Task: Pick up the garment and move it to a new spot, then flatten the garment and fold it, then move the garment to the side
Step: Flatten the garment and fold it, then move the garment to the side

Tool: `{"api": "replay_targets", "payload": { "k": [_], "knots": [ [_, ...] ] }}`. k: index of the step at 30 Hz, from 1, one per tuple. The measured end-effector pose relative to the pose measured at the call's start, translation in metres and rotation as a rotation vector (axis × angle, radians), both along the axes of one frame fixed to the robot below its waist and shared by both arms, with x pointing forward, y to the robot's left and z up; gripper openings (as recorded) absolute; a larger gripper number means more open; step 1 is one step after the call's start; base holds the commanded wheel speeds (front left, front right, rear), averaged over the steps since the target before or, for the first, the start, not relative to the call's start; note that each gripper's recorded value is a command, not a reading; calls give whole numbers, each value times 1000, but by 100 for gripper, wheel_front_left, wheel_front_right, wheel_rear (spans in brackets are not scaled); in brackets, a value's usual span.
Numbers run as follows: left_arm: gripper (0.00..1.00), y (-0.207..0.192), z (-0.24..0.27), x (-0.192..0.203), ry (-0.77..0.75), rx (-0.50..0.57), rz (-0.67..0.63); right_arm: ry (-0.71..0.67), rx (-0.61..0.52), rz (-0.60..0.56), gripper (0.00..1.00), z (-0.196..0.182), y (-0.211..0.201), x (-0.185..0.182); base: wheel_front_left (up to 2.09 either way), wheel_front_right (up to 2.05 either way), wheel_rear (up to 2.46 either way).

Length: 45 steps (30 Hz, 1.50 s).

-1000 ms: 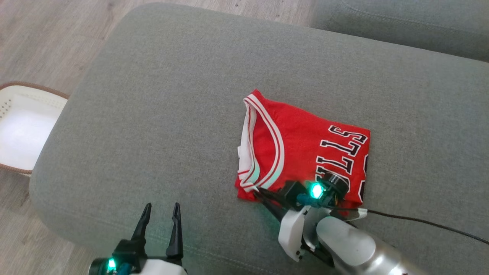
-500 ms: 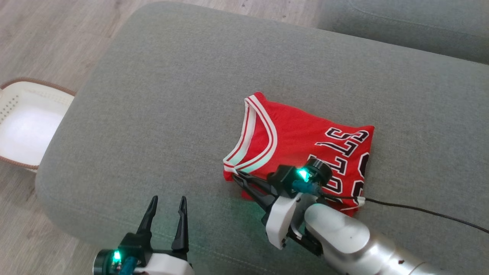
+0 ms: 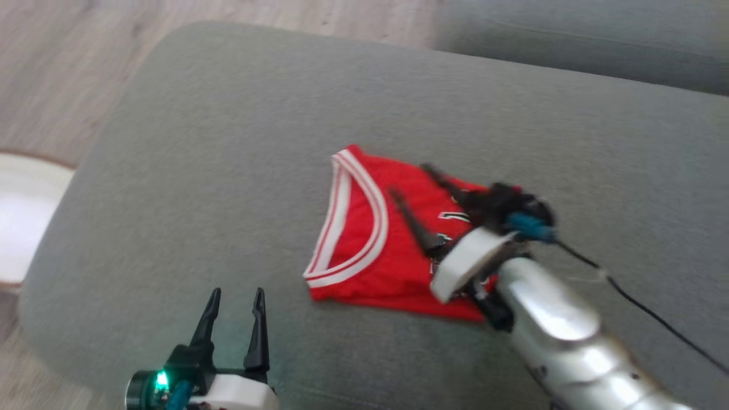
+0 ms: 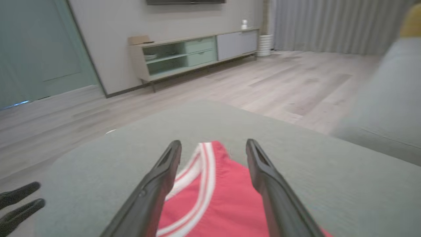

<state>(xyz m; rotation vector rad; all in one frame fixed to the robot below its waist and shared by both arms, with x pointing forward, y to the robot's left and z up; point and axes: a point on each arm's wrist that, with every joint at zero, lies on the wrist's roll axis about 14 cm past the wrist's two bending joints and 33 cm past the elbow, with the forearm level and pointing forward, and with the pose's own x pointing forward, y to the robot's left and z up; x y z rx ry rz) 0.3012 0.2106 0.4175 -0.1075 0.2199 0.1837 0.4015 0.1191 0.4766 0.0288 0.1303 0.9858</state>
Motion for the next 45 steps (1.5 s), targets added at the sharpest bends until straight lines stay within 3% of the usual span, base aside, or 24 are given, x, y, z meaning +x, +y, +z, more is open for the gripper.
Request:
{"api": "replay_targets", "payload": {
  "k": [4, 10, 15, 22, 26, 35, 41, 45],
  "knots": [
    [100, -13, 4, 12, -17, 11, -57, -4, 15, -232, 100, -3, -65, 25, 0, 0, 0],
    [100, -28, 10, 30, -40, 41, -134, 17, -6, -509, 100, -20, -157, 26, 0, 0, 0],
    [100, -33, 15, 42, -60, 49, -159, 4, -11, -620, 100, -19, -197, 17, 0, 0, 0],
    [100, -47, 9, 37, -42, 50, -207, 62, -20, -751, 100, -40, -241, -21, 0, 0, 0],
    [100, -54, 5, 32, -29, 46, -223, 89, -24, -779, 100, -48, -249, -37, 0, 0, 0],
    [100, -57, 3, 32, -24, 44, -231, 110, -1, -768, 100, -50, -242, -33, 0, 0, 0],
    [100, -57, 9, 34, -46, -36, -216, 153, 8, -624, 100, -57, -192, -15, 0, 0, 0],
    [100, -47, 11, 31, -51, -34, -187, 167, 29, -546, 100, -53, -160, 11, 0, 0, 0]
  ]
}}
